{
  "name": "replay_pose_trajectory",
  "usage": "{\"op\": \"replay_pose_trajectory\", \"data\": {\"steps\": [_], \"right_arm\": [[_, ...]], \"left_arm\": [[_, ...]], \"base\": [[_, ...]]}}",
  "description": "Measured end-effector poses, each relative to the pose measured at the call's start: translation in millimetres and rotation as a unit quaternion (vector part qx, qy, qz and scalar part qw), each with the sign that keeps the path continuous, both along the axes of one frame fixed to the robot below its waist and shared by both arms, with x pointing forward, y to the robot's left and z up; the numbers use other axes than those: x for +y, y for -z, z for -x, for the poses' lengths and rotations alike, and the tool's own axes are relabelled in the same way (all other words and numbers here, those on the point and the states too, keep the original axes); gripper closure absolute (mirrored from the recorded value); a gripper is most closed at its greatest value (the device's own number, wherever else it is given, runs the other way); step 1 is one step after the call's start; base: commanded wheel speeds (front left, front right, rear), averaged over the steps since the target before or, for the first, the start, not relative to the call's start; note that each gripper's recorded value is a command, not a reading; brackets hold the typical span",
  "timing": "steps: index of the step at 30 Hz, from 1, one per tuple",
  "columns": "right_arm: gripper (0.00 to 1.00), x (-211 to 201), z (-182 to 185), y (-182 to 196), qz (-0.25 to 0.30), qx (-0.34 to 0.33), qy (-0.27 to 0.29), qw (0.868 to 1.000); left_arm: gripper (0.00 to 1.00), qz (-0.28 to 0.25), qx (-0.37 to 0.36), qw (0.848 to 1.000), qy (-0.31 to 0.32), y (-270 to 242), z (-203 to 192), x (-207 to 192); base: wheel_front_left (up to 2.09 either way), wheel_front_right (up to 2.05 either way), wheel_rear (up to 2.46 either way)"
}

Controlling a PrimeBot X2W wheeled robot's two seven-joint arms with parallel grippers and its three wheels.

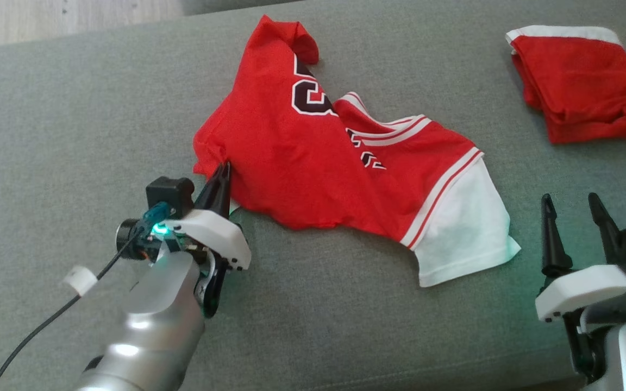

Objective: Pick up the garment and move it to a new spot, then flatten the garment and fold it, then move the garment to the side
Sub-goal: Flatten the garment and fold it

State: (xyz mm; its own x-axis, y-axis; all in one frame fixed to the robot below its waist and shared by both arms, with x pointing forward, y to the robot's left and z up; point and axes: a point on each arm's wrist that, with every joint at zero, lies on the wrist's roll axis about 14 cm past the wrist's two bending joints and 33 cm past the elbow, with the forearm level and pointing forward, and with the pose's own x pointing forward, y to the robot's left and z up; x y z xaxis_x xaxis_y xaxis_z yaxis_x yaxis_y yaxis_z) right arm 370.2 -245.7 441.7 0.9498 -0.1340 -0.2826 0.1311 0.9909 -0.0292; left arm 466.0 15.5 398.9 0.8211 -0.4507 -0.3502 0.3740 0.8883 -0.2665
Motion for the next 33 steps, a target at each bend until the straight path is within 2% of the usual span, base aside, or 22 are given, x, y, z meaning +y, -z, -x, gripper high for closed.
{"op": "replay_pose_trajectory", "data": {"steps": [7,13,16,21,27,31,32,33], "right_arm": [[0.00,-2.0,-0.5,-8.3,-0.001,-0.016,0.003,1.000],[0.00,5.6,-1.0,-19.3,-0.009,-0.036,-0.007,0.999],[0.00,9.2,0.4,-22.8,-0.010,-0.042,-0.012,0.999],[0.00,12.9,7.4,-14.7,-0.017,-0.030,-0.016,0.999],[0.00,14.8,6.7,-11.0,-0.018,-0.024,-0.019,0.999],[0.00,17.2,7.1,-8.0,-0.019,-0.020,-0.022,0.999],[0.00,17.7,7.2,-7.2,-0.019,-0.018,-0.023,0.999],[0.00,18.5,7.3,-6.5,-0.019,-0.017,-0.024,0.999]], "left_arm": [[1.00,-0.016,-0.072,0.997,-0.012,-38.8,-11.8,6.3],[1.00,-0.027,-0.179,0.983,-0.021,-106.3,-22.6,20.8],[1.00,-0.040,-0.207,0.977,-0.031,-121.6,-17.2,35.7],[1.00,-0.075,-0.146,0.985,-0.052,-78.5,20.3,67.7],[1.00,-0.085,-0.072,0.988,-0.112,-31.6,59.0,106.4],[1.00,-0.081,-0.043,0.988,-0.126,-16.8,70.2,111.8],[0.75,-0.079,-0.041,0.988,-0.129,-15.1,71.9,112.1],[0.29,-0.078,-0.043,0.987,-0.133,-15.2,72.9,112.8]], "base": [[0.00,0.00,0.00],[0.00,0.00,0.00],[0.00,0.00,0.00],[0.00,0.00,0.00],[0.00,0.00,0.00],[0.00,0.00,0.00],[0.00,0.00,0.00],[0.00,0.00,0.00]]}}
